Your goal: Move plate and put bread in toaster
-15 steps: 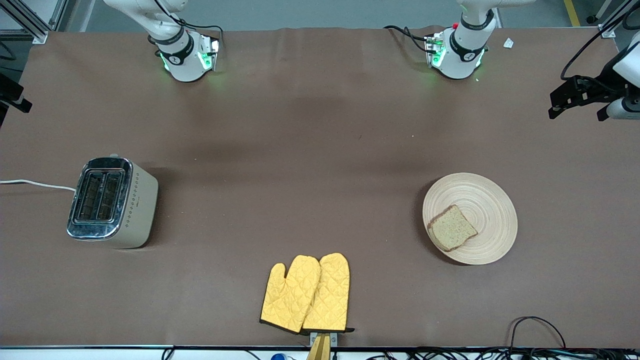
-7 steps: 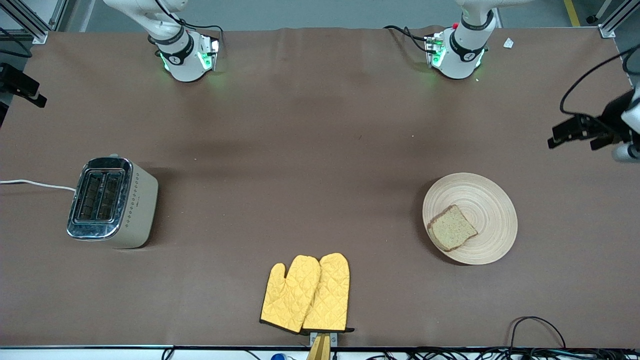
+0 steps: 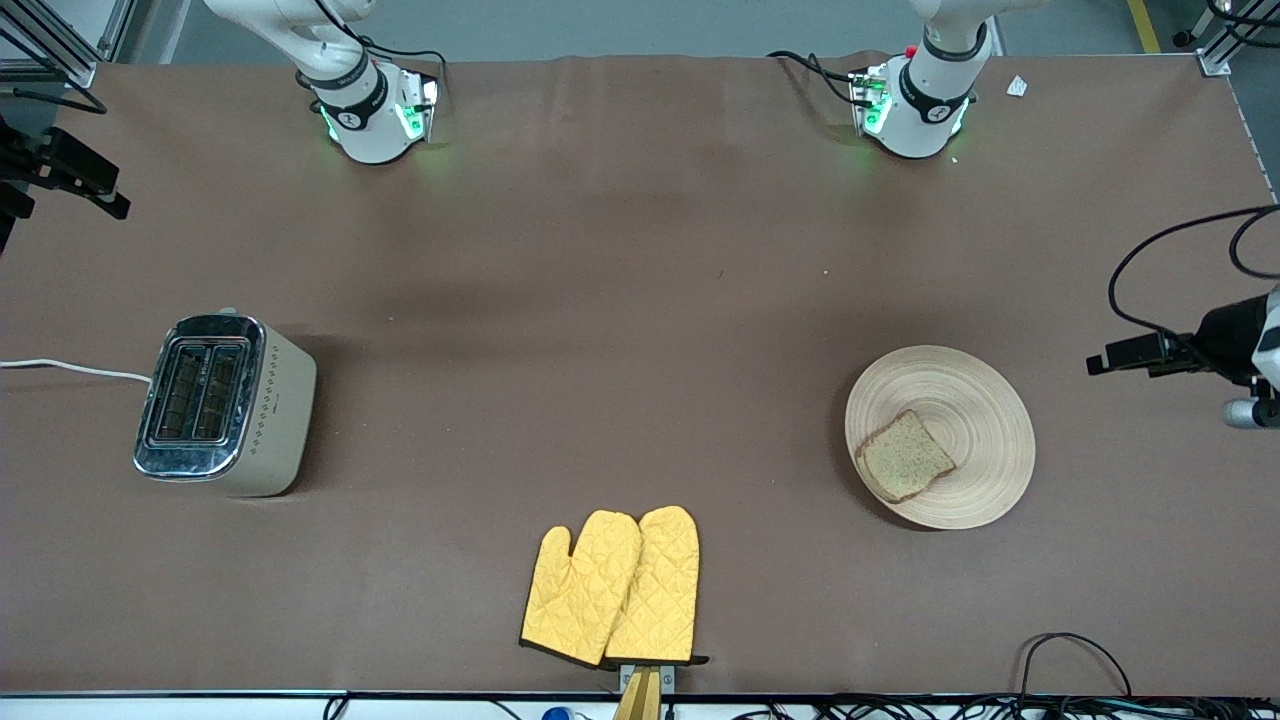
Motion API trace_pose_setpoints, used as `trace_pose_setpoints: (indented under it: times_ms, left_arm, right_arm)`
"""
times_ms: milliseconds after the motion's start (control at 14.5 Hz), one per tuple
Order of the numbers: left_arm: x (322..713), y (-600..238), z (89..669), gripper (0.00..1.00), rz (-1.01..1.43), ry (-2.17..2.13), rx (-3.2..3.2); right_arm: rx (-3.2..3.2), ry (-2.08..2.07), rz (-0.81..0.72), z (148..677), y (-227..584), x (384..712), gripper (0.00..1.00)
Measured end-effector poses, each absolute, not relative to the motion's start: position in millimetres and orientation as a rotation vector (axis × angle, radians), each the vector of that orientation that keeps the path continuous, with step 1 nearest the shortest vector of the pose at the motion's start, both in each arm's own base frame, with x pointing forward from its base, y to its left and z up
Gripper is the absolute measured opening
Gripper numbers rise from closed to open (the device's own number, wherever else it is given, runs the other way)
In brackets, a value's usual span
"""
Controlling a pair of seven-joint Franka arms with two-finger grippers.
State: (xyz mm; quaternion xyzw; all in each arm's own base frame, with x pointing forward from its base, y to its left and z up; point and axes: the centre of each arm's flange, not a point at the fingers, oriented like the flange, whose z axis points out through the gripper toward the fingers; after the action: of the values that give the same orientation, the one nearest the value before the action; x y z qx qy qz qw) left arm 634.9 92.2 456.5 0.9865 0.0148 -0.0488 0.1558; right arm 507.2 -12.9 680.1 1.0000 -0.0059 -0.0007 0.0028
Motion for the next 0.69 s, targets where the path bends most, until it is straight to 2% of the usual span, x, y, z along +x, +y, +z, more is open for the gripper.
trace_pose_setpoints:
  times_ms: [482, 619, 688]
  left_arm:
    - [645, 179, 315, 1.0, -0.073, 0.019, 2.525]
    - [638, 199, 271, 0.98, -0.057, 0.006, 2.447]
    - [636, 205, 253, 0.91, -0.048, 0.008, 2.41]
  right_arm:
    - [3.134, -0.003, -0.131, 676, -8, 495, 1.0]
    - [3.103, 0.027, -0.137, 679, 0, 491, 1.0]
    - [3.083, 0.045, -0.13, 681, 6, 489, 1.0]
